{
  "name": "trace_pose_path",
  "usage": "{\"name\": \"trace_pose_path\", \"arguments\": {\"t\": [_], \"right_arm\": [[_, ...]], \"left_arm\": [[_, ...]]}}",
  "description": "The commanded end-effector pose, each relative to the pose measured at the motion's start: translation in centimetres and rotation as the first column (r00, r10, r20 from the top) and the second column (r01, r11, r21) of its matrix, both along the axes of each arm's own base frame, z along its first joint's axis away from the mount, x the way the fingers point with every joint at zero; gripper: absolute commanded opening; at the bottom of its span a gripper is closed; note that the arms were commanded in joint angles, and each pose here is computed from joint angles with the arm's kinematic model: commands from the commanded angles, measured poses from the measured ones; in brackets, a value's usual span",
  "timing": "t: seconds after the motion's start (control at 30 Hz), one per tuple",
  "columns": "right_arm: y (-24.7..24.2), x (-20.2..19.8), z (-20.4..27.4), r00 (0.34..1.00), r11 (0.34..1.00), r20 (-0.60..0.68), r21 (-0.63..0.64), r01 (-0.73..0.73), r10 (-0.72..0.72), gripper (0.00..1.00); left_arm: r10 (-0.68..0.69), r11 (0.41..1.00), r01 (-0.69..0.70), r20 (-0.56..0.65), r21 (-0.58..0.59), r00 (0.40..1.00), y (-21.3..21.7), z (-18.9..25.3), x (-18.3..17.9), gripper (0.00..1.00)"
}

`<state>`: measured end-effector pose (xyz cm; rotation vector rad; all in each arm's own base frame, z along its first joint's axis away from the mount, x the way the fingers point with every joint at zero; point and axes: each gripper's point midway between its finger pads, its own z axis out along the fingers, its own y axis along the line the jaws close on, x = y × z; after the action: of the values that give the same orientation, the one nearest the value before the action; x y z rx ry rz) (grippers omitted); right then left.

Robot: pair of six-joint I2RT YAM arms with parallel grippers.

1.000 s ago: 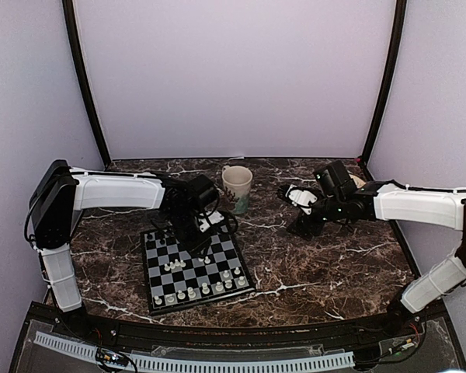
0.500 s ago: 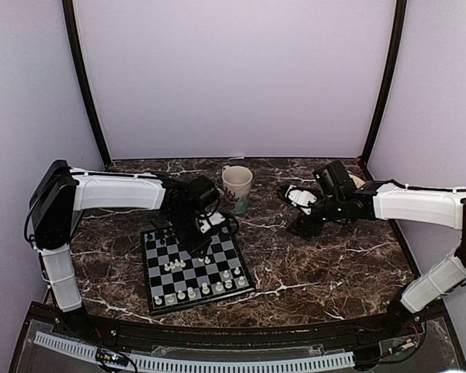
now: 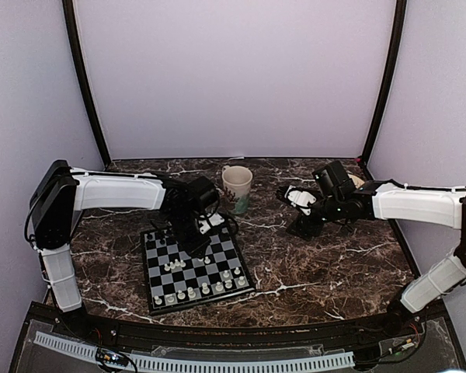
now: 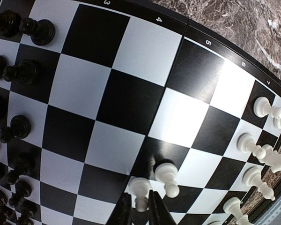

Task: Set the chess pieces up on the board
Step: Pick up the pawn from the chessboard, then place the pawn at f2.

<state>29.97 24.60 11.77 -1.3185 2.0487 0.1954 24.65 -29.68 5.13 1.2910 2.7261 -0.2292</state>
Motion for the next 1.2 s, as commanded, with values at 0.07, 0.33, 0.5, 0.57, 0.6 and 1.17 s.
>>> {"name": "trace_pose_path", "arguments": {"t": [0.07, 0.33, 0.5, 0.57, 0.6, 1.17], "right_arm": [[0.5, 0.6, 0.9, 1.0, 1.0, 0.013, 0.021, -0.006, 0.006, 0.77], [0.5, 0.6, 0.8, 1.0, 1.0, 0.012, 0.019, -0.006, 0.006, 0.77], [0.5, 0.7, 0.8, 1.0, 1.0, 0.012, 0.016, -0.007, 0.007, 0.77], [0.5, 0.7, 0.8, 1.0, 1.0, 0.012, 0.014, -0.008, 0.008, 0.77], [0.5, 0.7, 0.8, 1.0, 1.0, 0.011, 0.013, -0.008, 0.008, 0.77], [0.5, 0.5, 0.8, 1.0, 1.0, 0.012, 0.009, -0.014, 0.013, 0.77]], "left_arm": [[-0.016, 1.0, 0.017, -0.04, 0.025, 0.999, 0.5, -0.2, -1.0, 0.09], [-0.027, 1.0, 0.027, -0.025, 0.014, 0.999, 1.0, 1.8, -1.7, 0.01], [-0.147, 0.988, 0.145, -0.036, -0.058, 0.989, -0.4, 3.7, -4.5, 0.01], [-0.213, 0.974, 0.207, -0.051, -0.093, 0.976, -1.4, 4.1, -6.0, 0.01], [-0.241, 0.967, 0.234, -0.055, -0.103, 0.969, -1.9, 4.1, -6.6, 0.02], [-0.305, 0.952, 0.303, -0.058, -0.049, 0.95, -4.3, 2.0, -6.5, 0.02]]}}
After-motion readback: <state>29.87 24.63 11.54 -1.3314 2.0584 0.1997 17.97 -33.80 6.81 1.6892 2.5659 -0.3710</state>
